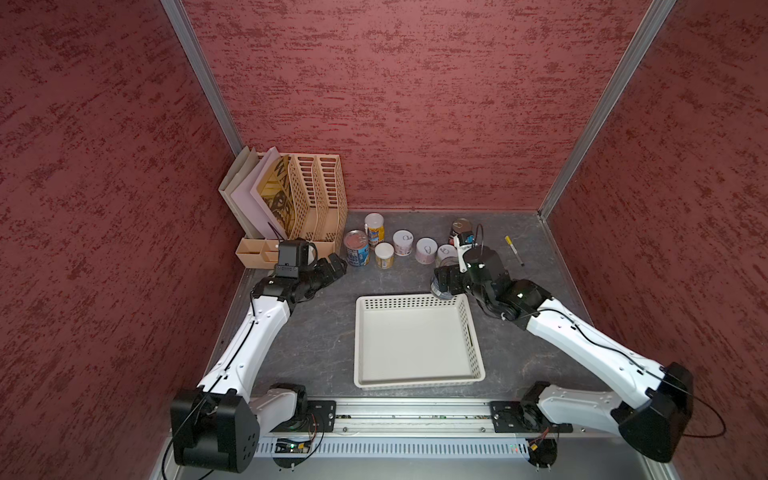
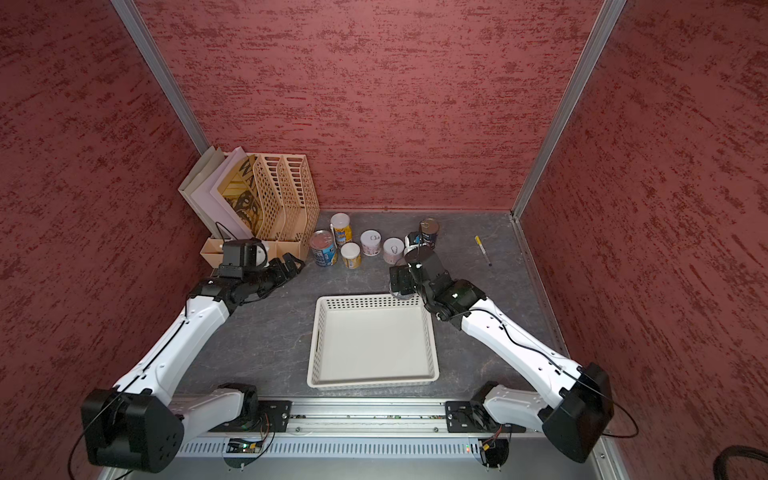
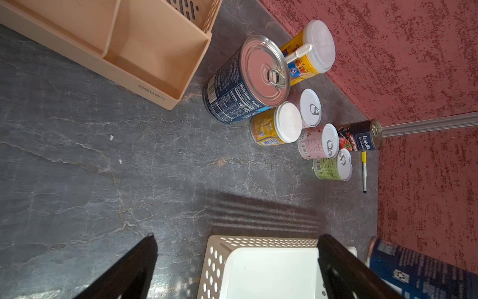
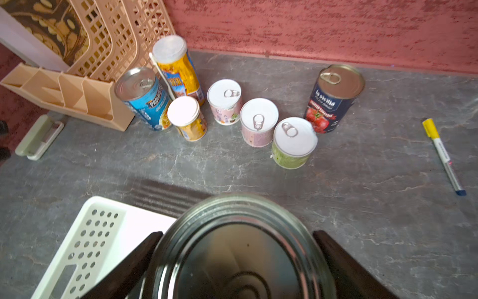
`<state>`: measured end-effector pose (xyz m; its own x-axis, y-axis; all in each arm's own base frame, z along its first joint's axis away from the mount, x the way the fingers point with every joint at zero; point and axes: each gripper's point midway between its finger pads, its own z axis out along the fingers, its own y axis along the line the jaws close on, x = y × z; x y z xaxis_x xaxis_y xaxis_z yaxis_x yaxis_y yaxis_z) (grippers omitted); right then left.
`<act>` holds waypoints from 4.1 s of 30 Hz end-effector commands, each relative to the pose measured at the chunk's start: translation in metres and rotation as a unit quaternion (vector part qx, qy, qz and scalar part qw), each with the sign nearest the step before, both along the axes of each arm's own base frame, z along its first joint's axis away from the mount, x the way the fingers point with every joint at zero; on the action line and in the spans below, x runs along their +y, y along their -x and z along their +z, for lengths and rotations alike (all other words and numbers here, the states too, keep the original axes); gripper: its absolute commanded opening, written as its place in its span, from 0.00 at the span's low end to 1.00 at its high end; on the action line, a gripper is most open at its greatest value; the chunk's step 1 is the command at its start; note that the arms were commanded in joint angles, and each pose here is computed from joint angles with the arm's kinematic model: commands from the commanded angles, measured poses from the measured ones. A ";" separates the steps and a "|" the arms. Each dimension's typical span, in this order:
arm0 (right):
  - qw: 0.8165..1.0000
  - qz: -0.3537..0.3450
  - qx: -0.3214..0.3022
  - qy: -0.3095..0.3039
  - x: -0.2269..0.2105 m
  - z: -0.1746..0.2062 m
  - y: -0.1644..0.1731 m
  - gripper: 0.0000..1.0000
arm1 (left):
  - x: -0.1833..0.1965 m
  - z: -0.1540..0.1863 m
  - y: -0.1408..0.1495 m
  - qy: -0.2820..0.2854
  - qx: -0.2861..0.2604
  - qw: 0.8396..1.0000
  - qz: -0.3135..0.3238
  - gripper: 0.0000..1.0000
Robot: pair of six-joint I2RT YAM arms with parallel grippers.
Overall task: Put the canned food in the basket
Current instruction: Place the canned food in the basket.
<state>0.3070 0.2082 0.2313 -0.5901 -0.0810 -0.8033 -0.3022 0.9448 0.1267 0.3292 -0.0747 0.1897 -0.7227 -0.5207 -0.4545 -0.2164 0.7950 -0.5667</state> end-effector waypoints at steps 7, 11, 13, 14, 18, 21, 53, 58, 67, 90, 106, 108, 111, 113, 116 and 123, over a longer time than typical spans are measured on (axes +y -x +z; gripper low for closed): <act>0.989 0.051 -0.111 -0.081 0.031 0.050 0.007 0.32 | -0.002 0.015 -0.003 -0.008 -0.021 1.000 -0.008 1.00; 0.990 0.052 -0.100 -0.081 0.035 0.038 0.006 0.31 | -0.001 0.013 -0.003 -0.013 -0.018 1.000 -0.006 1.00; 0.991 0.052 -0.091 -0.080 0.037 0.031 0.004 0.31 | 0.002 0.013 -0.003 -0.020 -0.018 1.000 -0.003 1.00; 0.992 0.051 -0.089 -0.079 0.038 0.028 0.003 0.31 | 0.003 0.014 -0.002 -0.023 -0.018 1.000 -0.002 1.00; 0.994 0.040 -0.080 -0.061 0.037 0.011 -0.002 0.31 | 0.002 0.017 -0.001 -0.022 -0.029 0.999 0.000 1.00; 0.996 0.020 -0.077 -0.045 0.032 0.001 -0.007 0.32 | 0.004 0.017 0.000 -0.023 -0.033 0.999 0.003 1.00; 0.999 -0.009 -0.007 -0.052 0.015 -0.035 0.013 0.30 | 0.004 0.012 -0.005 -0.029 -0.023 0.999 0.001 1.00; 0.996 0.013 -0.024 -0.081 0.019 -0.020 0.020 0.28 | 0.003 0.013 -0.006 -0.027 -0.024 0.999 0.000 1.00; 0.997 0.002 -0.021 -0.072 0.013 -0.027 0.020 0.29 | 0.003 0.011 -0.005 -0.028 -0.022 0.999 0.000 1.00; 0.997 -0.037 -0.031 0.054 0.014 -0.071 -0.022 0.31 | -0.004 0.007 -0.007 -0.021 -0.017 1.000 -0.010 1.00; 0.994 -0.076 -0.019 0.073 -0.007 -0.081 -0.033 0.34 | -0.010 0.007 -0.007 -0.025 -0.016 0.999 -0.022 1.00; 0.994 -0.081 -0.016 0.071 -0.011 -0.082 -0.034 0.35 | -0.011 0.007 -0.007 -0.028 -0.017 0.999 -0.023 1.00; 0.994 -0.084 -0.011 0.068 -0.014 -0.084 -0.034 0.35 | -0.013 0.007 -0.006 -0.029 -0.017 0.999 -0.026 1.00; 0.994 -0.084 -0.009 0.066 -0.014 -0.085 -0.035 0.40 | -0.013 0.007 -0.007 -0.029 -0.018 0.999 -0.027 1.00; 0.994 -0.085 -0.010 0.064 -0.016 -0.085 -0.034 0.68 | -0.014 0.007 -0.007 -0.029 -0.017 0.999 -0.028 1.00; 0.994 -0.089 -0.004 0.068 -0.018 -0.087 -0.035 0.93 | -0.016 0.005 -0.008 -0.033 -0.015 0.999 -0.031 1.00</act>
<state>0.3230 0.1924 0.1141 -0.6659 -0.1429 -0.7322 -0.1824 0.9829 -0.0259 0.3288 -0.0877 0.1837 -0.7502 -0.4616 -0.4733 -0.1825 0.8327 -0.5229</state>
